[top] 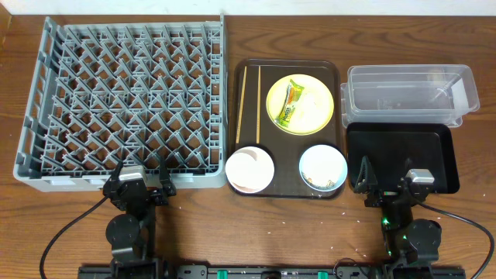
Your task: Sort waste into correct bins and load items into the dishwasher
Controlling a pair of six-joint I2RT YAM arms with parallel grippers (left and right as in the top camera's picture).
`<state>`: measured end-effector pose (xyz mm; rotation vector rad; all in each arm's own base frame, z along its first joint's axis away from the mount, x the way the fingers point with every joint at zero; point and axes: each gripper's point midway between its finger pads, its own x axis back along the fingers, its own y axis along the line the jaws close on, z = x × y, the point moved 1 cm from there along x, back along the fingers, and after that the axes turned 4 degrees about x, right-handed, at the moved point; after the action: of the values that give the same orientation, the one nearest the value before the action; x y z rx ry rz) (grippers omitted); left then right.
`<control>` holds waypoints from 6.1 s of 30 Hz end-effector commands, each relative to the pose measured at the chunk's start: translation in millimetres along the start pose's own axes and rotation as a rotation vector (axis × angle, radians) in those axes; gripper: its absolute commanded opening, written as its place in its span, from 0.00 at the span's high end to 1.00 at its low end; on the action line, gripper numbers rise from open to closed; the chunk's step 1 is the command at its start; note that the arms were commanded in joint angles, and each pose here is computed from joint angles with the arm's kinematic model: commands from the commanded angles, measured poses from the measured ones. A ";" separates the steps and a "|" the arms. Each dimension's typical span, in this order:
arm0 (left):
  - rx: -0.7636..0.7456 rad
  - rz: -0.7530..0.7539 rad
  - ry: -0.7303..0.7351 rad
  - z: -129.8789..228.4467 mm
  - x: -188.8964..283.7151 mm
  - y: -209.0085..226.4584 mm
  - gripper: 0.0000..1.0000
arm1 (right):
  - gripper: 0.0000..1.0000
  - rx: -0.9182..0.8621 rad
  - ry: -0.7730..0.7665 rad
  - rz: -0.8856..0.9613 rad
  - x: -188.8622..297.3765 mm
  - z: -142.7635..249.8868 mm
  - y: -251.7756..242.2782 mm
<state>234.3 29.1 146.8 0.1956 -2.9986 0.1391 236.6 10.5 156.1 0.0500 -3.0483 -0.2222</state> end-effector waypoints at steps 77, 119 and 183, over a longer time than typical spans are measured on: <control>0.139 0.360 0.412 -123.1 -3.5 -75.2 0.09 | 0.01 -0.058 0.524 -0.359 -106.5 -161.8 96.0; 0.236 0.377 0.690 -145.7 2.2 -86.9 0.09 | 0.45 0.203 1.293 0.022 -208.2 163.2 114.1; 0.236 0.376 0.690 -145.7 2.2 -86.9 0.09 | 0.99 -0.115 1.065 0.155 -232.1 22.0 9.7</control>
<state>262.1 -41.7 292.7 -0.3173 -2.2761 0.5005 470.2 36.5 152.2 -0.0889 -2.0706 -0.2020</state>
